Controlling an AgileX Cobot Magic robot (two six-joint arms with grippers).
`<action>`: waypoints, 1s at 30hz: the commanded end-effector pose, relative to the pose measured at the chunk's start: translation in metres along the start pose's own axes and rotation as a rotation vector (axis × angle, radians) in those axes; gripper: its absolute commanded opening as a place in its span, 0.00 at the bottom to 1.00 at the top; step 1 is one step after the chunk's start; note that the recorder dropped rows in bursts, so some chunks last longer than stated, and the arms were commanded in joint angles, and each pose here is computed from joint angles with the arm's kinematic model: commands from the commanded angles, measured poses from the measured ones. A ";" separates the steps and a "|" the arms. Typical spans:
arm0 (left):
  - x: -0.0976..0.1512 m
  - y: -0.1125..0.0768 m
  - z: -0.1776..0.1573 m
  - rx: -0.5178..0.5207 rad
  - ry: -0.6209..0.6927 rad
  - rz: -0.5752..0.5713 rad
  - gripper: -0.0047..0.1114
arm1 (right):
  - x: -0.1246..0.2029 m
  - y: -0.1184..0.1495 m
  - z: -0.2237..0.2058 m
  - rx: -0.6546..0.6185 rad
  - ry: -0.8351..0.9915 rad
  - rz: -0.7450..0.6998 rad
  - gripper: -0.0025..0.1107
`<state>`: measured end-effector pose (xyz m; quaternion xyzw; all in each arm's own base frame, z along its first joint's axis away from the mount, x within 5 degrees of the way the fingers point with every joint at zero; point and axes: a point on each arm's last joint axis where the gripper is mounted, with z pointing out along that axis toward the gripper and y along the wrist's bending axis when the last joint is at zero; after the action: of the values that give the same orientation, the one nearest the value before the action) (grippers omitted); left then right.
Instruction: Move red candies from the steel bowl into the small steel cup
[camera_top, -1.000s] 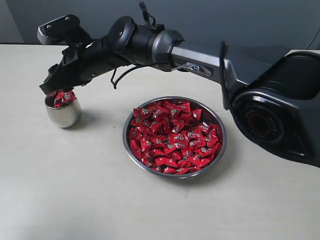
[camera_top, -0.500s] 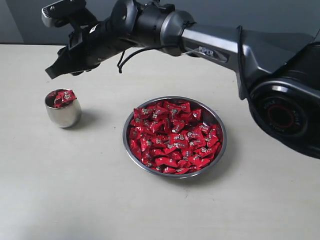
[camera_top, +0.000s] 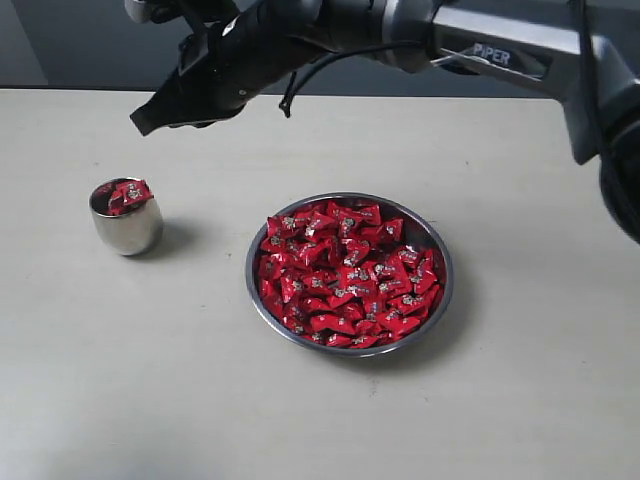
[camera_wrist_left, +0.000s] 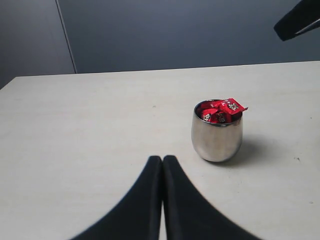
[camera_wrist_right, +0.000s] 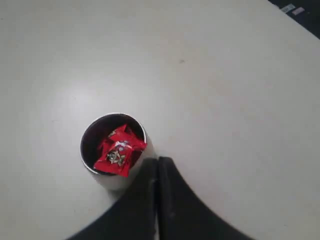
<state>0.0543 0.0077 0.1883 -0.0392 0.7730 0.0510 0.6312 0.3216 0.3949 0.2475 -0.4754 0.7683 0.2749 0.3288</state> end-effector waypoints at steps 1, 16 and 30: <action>0.001 0.000 0.000 0.000 -0.002 -0.003 0.04 | 0.022 0.000 -0.020 0.087 -0.023 0.033 0.02; 0.001 0.000 0.000 0.000 -0.002 -0.003 0.04 | 0.136 -0.003 -0.142 0.373 -0.058 0.162 0.02; 0.001 0.000 0.000 0.000 -0.002 -0.003 0.04 | 0.170 -0.006 -0.152 0.395 -0.007 0.292 0.02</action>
<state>0.0543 0.0077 0.1883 -0.0392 0.7730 0.0510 0.6312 0.2340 0.1892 0.2115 -0.2891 0.8654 0.1645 0.3747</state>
